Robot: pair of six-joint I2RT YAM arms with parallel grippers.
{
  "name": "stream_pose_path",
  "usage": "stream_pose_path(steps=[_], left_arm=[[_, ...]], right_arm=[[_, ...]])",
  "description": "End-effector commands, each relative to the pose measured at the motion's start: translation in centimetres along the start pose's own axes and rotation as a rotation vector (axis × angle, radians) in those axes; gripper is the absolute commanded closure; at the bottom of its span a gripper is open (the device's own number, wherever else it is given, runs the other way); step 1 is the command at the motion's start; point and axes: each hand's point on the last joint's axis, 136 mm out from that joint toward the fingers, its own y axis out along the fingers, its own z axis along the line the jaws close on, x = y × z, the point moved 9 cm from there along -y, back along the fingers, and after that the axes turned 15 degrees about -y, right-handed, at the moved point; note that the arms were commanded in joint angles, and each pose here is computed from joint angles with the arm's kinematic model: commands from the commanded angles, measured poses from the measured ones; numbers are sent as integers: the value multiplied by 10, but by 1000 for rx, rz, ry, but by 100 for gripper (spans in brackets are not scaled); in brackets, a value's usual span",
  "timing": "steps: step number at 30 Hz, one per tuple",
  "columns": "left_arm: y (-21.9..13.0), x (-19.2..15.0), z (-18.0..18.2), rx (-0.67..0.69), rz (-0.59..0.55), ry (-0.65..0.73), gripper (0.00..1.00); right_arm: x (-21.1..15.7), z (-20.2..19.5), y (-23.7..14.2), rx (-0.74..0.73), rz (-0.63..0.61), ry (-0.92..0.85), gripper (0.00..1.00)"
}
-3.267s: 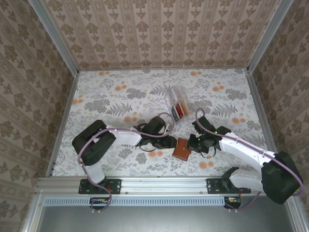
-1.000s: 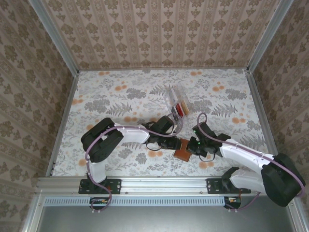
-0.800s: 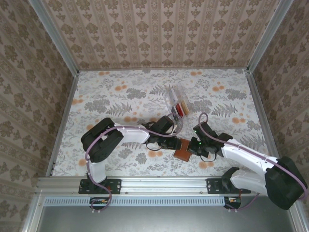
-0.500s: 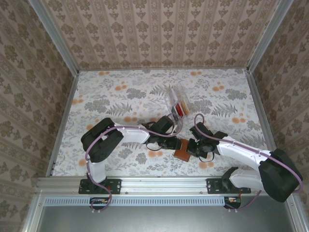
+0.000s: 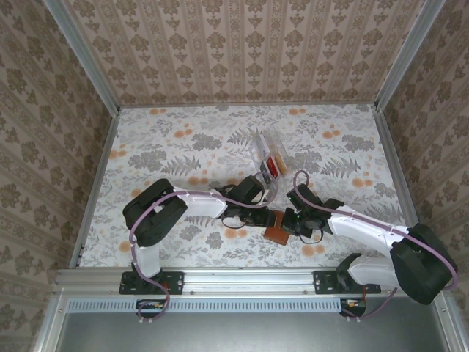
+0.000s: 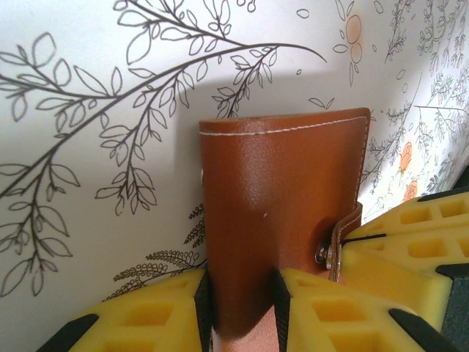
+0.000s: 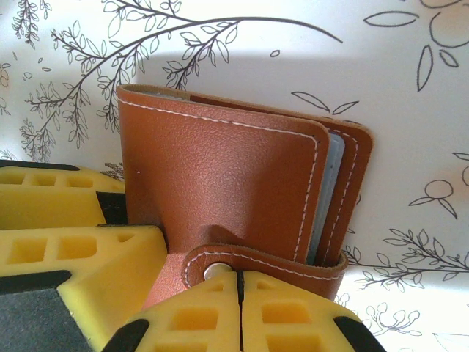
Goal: Put the credit cards into the card holder
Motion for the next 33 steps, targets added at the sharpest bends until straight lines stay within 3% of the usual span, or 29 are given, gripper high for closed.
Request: stream_pose_path(steps=[1,11,21,29,33], left_arm=[[19,-21,26,99,89,-30,70],[19,-23,27,63,79,-22,73],[21,-24,26,16,73,-6,74],[20,-26,27,-14,59,-1,75],[21,-27,28,-39,62,-12,76]], right_arm=[[3,0,4,-9,-8,16,91],[8,-1,17,-164,192,60,96],[27,9,35,-322,317,24,97],[43,19,55,-370,332,30,97],[49,31,63,-262,261,104,97]])
